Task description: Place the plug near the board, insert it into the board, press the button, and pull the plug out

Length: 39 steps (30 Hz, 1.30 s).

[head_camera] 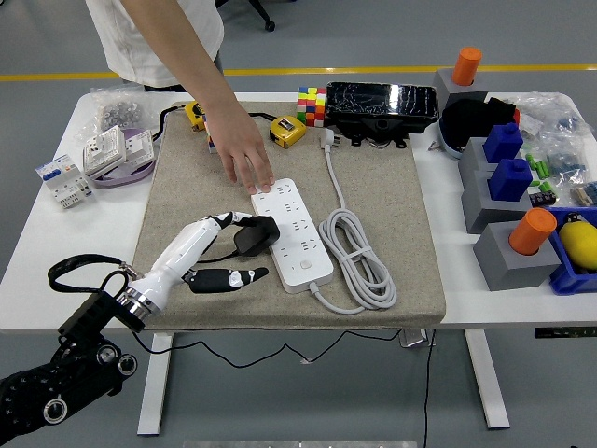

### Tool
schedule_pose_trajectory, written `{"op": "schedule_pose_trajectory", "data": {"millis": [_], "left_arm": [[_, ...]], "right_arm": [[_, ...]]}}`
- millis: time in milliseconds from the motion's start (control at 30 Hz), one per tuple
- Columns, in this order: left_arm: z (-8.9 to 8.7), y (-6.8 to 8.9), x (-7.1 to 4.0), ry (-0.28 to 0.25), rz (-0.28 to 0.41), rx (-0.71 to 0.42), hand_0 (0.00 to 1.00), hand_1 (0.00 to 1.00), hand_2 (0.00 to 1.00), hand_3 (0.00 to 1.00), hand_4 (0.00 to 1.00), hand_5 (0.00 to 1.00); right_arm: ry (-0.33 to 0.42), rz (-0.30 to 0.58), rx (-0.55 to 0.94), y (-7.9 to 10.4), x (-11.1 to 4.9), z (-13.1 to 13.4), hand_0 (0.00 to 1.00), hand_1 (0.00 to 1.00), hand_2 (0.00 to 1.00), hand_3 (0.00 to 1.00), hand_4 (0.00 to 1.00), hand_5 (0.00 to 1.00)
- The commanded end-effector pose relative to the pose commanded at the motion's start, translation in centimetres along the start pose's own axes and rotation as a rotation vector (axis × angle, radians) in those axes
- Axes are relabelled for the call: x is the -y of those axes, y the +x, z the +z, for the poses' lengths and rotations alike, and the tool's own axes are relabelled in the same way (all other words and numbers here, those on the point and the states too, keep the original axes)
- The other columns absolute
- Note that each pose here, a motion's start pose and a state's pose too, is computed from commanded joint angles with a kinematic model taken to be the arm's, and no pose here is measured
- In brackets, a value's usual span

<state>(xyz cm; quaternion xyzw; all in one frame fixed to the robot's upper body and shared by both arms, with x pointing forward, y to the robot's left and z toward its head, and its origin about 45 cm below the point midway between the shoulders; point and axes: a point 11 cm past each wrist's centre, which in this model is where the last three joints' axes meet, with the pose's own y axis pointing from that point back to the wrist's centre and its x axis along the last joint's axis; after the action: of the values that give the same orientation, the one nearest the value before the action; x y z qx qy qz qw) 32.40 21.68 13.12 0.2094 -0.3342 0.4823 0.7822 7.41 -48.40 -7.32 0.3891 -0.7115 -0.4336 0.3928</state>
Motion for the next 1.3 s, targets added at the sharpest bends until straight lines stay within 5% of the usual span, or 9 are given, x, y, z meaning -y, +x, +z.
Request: {"op": "schedule_pose_trajectory", "data": {"millis": [533,967,1300], "left_arm": [[0.4,-0.9,1.3,0.01,-0.04,0.005,0.778,0.788,0.76,0.77,0.855,0.439],[2.2,-1.9,3.5,-0.012,-0.064,-0.006,0.787,0.78,0.753,0.768,0.855,0.441],[2.3,-2.1,4.8,0.02,-0.065,-0.006,0.775,0.766,0.748,0.761,0.853,0.44]], "right_arm": [[-0.002,0.0,0.0,0.0,0.0,0.1,0.576,0.634,0.618,0.55,0.888,0.421],[-0.002,-0.002,0.0,-0.1,0.0,0.0,0.574,0.634,0.618,0.549,0.888,0.421],[-0.004,-0.002,-0.001,0.0,0.0,0.1,0.573,0.634,0.617,0.549,0.887,0.419]]}}
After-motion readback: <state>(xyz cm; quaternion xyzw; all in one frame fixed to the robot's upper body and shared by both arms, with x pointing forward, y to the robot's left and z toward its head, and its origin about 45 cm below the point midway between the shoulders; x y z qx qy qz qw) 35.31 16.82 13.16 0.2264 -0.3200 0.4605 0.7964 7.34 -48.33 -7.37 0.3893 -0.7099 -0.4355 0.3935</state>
